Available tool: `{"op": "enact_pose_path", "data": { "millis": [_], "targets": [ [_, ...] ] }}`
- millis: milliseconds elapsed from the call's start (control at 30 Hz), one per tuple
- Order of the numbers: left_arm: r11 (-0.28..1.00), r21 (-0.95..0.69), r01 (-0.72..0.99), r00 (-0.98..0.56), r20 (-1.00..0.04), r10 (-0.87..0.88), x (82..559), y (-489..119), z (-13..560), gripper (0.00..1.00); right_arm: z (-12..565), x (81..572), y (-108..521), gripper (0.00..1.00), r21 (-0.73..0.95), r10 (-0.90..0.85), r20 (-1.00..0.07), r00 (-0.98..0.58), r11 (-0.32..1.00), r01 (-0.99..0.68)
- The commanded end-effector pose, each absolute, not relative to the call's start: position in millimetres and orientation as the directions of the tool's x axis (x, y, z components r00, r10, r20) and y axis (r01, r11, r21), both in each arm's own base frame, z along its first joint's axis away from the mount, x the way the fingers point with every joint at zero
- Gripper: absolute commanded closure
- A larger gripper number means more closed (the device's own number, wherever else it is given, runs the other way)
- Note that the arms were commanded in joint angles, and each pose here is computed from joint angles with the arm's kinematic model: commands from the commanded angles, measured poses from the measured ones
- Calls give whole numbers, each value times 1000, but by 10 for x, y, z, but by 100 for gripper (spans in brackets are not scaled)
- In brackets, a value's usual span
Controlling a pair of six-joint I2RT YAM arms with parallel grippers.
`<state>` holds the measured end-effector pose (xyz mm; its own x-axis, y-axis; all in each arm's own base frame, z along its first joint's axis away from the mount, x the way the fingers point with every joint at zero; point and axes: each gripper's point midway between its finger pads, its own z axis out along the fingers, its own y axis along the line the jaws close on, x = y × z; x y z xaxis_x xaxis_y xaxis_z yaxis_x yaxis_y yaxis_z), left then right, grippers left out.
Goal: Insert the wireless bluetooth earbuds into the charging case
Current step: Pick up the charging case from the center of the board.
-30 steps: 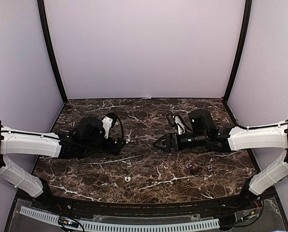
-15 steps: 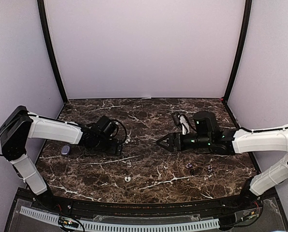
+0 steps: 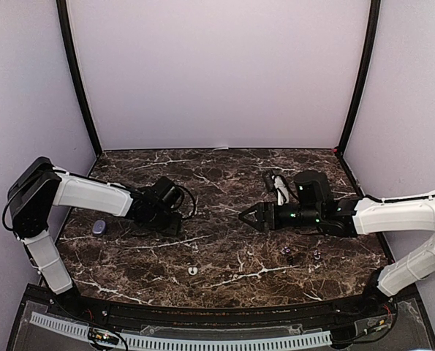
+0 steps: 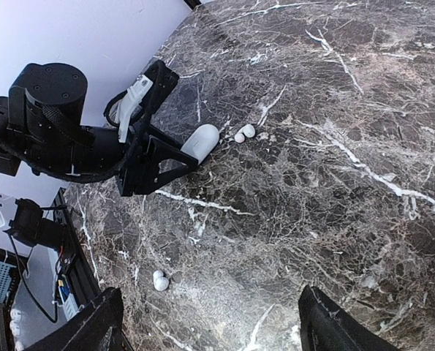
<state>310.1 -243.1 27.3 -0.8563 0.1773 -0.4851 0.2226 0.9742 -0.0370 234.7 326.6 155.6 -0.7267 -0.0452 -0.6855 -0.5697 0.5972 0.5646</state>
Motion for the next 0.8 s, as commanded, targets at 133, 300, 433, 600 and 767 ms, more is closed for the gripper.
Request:
{"op": "enact_pose_path", "data": {
  "millis": [133, 300, 433, 600, 767],
  "targets": [
    [946, 23, 324, -796, -534, 285, 3177, -2440, 438, 68, 1629, 2354, 3317, 18, 584, -22, -694, -720, 569, -580],
    [875, -6, 484, -677, -636, 370, 3115, -2587, 789, 77, 1652, 2309, 3452, 18, 610, -57, -674, -737, 519, -598],
    [785, -48, 618, -546, -744, 385, 2941, -2782, 1115, 76, 1659, 2297, 3550, 17, 635, -69, -660, -748, 482, -604],
    [834, -16, 552, -503, -804, 317, 2965, -2642, 1263, 50, 1613, 2317, 3654, 17, 657, -83, -636, -767, 464, -595],
    [912, 4, 411, -661, -687, 301, 3068, -2469, 951, 30, 1614, 2335, 3645, 17, 654, -74, -640, -765, 471, -592]
  ]
}}
